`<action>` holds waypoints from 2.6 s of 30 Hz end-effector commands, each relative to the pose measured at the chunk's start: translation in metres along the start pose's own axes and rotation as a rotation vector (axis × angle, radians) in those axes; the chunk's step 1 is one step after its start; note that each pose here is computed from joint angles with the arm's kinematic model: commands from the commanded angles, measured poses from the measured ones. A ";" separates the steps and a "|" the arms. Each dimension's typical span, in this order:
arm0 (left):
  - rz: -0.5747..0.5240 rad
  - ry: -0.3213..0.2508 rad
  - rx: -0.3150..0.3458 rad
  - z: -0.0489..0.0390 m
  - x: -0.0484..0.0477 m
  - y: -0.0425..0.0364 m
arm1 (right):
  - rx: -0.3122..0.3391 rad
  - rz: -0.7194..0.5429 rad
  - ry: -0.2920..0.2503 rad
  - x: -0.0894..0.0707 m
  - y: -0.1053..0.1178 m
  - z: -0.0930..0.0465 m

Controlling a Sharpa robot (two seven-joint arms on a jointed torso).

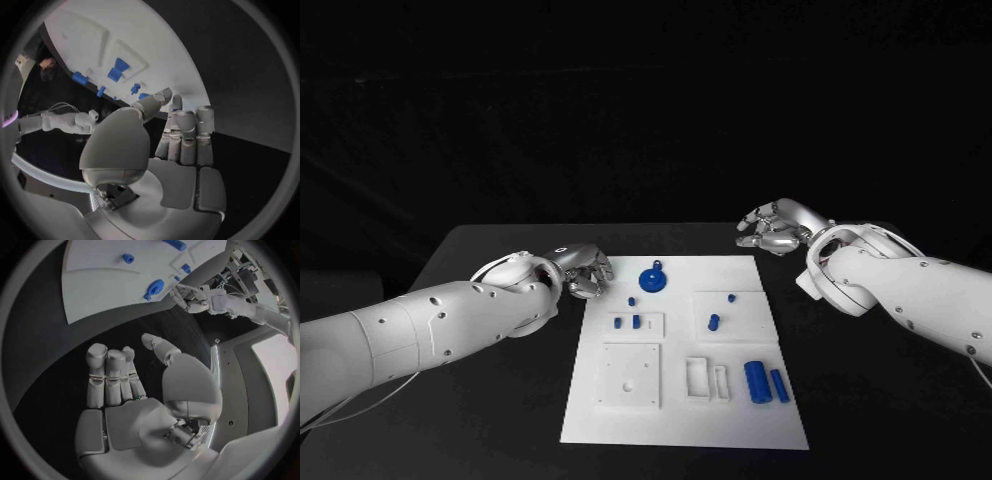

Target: Assemble the parts on the task board

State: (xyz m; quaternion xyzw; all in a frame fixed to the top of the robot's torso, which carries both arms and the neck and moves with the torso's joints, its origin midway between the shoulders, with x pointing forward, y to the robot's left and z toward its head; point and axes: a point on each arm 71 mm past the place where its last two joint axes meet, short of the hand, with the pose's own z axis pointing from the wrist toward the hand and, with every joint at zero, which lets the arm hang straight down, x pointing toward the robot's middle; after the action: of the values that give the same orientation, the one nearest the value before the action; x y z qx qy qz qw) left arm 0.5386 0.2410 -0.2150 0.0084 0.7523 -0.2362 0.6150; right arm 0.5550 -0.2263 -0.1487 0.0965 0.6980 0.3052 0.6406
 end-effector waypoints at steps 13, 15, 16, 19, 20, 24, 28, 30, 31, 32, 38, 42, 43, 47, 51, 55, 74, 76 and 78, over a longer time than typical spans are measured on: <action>-0.887 -0.011 0.093 -0.0156 -0.0488 -0.0063 | -0.222 -0.336 0.213 0.024 0.007 -0.022; -0.918 -0.018 0.111 -0.0184 -0.0497 -0.0083 | -0.234 -0.388 0.216 0.027 0.007 -0.023; -0.937 -0.022 0.118 -0.0193 -0.0502 -0.0088 | -0.240 -0.414 0.220 0.029 0.007 -0.024; -0.995 -0.030 0.126 -0.0210 -0.0507 -0.0101 | -0.248 -0.468 0.228 0.037 0.006 -0.027; -1.013 -0.032 0.127 -0.0215 -0.0509 -0.0103 | -0.251 -0.486 0.229 0.039 0.006 -0.027; -1.047 -0.046 0.134 -0.0222 -0.0513 -0.0125 | -0.252 -0.533 0.237 0.050 0.006 -0.029; -1.050 -0.048 0.141 -0.0227 -0.0514 -0.0137 | -0.250 -0.570 0.235 0.060 0.006 -0.029; -1.056 -0.048 0.143 -0.0229 -0.0512 -0.0148 | -0.247 -0.587 0.228 0.064 0.006 -0.028; -1.056 -0.050 0.144 -0.0229 -0.0512 -0.0150 | -0.245 -0.590 0.226 0.065 0.005 -0.028; -1.056 -0.052 0.145 -0.0230 -0.0513 -0.0153 | -0.244 -0.594 0.221 0.066 0.005 -0.028; -1.062 -0.053 0.141 -0.0232 -0.0512 -0.0147 | -0.243 -0.610 0.208 0.068 0.007 -0.027; -1.067 -0.053 0.137 -0.0235 -0.0514 -0.0140 | -0.239 -0.617 0.219 0.072 0.006 -0.025; -1.067 -0.054 0.137 -0.0237 -0.0514 -0.0137 | -0.238 -0.619 0.222 0.074 0.006 -0.025; -1.069 -0.049 0.135 -0.0238 -0.0512 -0.0136 | -0.235 -0.624 0.226 0.078 0.005 -0.026; -1.069 -0.046 0.134 -0.0238 -0.0509 -0.0138 | -0.236 -0.625 0.231 0.079 0.005 -0.025; -1.070 -0.043 0.131 -0.0238 -0.0507 -0.0134 | -0.239 -0.625 0.242 0.081 0.007 -0.025; -1.070 -0.037 0.126 -0.0243 -0.0506 -0.0123 | -0.254 -0.646 0.268 0.093 0.011 -0.027; -1.070 -0.038 0.125 -0.0243 -0.0506 -0.0121 | -0.254 -0.650 0.270 0.093 0.011 -0.027; -1.070 -0.037 0.125 -0.0243 -0.0506 -0.0121 | -0.252 -0.652 0.273 0.093 0.011 -0.027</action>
State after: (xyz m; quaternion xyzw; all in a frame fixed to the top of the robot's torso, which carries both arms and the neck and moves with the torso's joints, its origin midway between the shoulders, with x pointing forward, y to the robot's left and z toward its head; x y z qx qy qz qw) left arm 0.5251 0.2549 -0.1623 -0.3453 0.6261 -0.5537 0.4268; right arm 0.5159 -0.1786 -0.2099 -0.2354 0.7130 0.1870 0.6334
